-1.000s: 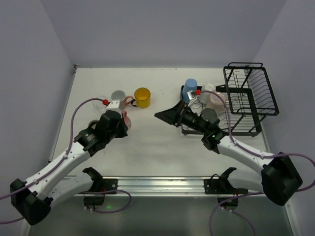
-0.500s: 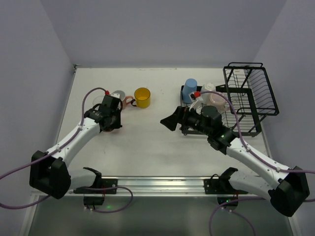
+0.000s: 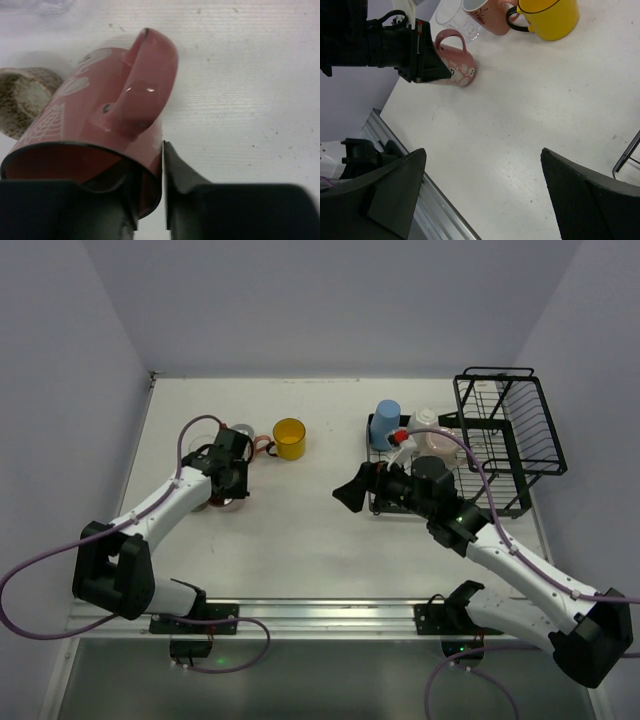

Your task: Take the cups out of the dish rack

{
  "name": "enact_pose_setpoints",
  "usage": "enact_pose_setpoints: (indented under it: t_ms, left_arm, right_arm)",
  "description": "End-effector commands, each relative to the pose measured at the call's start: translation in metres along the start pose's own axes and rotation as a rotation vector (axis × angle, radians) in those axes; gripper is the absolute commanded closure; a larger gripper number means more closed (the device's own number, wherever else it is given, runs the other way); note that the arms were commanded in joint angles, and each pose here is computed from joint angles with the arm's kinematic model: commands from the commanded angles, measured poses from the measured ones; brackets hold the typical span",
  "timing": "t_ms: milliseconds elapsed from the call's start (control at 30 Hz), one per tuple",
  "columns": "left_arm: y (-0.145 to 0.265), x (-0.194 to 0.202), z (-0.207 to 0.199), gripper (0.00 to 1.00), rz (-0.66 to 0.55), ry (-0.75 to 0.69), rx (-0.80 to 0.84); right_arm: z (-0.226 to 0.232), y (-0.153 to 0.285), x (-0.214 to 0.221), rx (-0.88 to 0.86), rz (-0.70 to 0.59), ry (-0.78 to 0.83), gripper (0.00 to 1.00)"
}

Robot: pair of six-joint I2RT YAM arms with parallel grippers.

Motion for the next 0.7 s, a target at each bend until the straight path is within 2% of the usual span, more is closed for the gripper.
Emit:
enact_pose_setpoints:
  t_ms: [0,67,100,233,400,500,667]
  left_arm:
    - [0.007,-0.022,0.010,0.71,-0.103,-0.014,-0.074]
    - [0.011,-0.025,0.010,0.59,-0.125,-0.010,-0.066]
    - [0.013,-0.027,0.009,0.46,-0.135,-0.007,-0.054]
    - [0.025,-0.034,0.008,0.25,-0.204,0.009,-0.027]
    - [0.041,-0.039,0.005,0.18,-0.264,0.020,0.026]
    - [0.069,-0.050,-0.002,0.15,-0.360,0.026,0.130]
    - [0.133,-0.059,-0.013,0.13,-0.606,0.023,0.370]
  right_arm:
    - [0.009,0.005,-0.020,0.005,-0.037,0.049,0.01]
    - [0.007,0.004,-0.022,0.025,-0.028,0.057,0.01]
    - [0.004,0.004,-0.022,0.058,-0.022,0.057,0.01]
    - [0.001,0.003,-0.033,0.118,-0.016,0.101,0.01]
    - [-0.011,0.000,-0.034,0.221,0.050,0.152,0.01]
    - [-0.026,-0.001,-0.042,0.363,0.038,0.182,0.01]
    - [-0.050,-0.009,-0.066,0.596,0.000,0.235,0.04]
Point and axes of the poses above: each gripper's point midway between its finger pads, its own y axis back along the fingers, its own z axis along the line the jaws close on, x = y × z, the point moved 6 cm from there along y, back along the fingers, and after that the axes turned 3 degrees about y, right-handed, at the moved point
